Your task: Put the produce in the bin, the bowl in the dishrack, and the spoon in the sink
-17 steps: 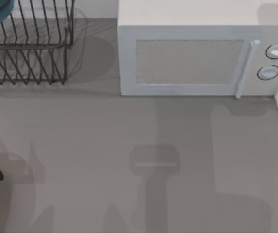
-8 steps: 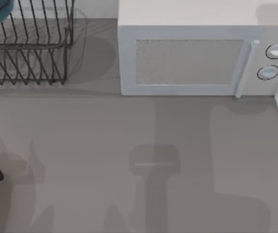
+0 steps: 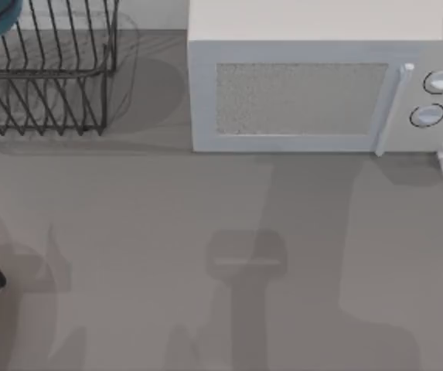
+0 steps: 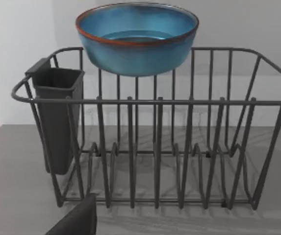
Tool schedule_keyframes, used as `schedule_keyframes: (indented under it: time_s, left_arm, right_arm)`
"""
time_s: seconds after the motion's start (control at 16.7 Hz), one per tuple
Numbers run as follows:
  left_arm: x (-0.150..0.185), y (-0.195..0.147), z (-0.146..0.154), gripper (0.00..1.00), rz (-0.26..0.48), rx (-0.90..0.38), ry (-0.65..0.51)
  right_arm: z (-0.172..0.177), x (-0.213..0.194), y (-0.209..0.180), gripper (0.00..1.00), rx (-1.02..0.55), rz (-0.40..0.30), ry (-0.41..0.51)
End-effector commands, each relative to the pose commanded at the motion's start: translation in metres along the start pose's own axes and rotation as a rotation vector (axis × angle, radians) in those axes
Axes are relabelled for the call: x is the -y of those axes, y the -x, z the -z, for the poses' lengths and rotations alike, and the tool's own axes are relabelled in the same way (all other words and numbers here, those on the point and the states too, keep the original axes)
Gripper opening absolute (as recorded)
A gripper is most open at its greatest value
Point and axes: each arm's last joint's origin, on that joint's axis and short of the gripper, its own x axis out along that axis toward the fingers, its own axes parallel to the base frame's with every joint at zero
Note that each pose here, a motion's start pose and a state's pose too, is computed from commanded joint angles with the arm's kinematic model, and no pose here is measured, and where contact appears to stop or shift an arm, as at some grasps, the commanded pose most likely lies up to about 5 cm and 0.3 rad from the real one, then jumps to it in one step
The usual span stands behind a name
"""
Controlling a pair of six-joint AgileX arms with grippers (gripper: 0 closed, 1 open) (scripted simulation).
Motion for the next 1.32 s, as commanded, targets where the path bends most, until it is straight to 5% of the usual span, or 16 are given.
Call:
schedule_keyframes:
  time_s: [0.54,1.32]
  left_arm:
    - [0.0,0.0,0.0,1.0,0.0,0.0,0.0]
    - [0.0,0.0,0.0,1.0,0.0,0.0,0.0]
  right_arm:
    - [-0.001,-0.0002,-0.0069,0.0,-0.019,0.023,0.002]
    - [-0.001,-0.0002,-0.0069,0.98,-0.019,0.023,0.002]
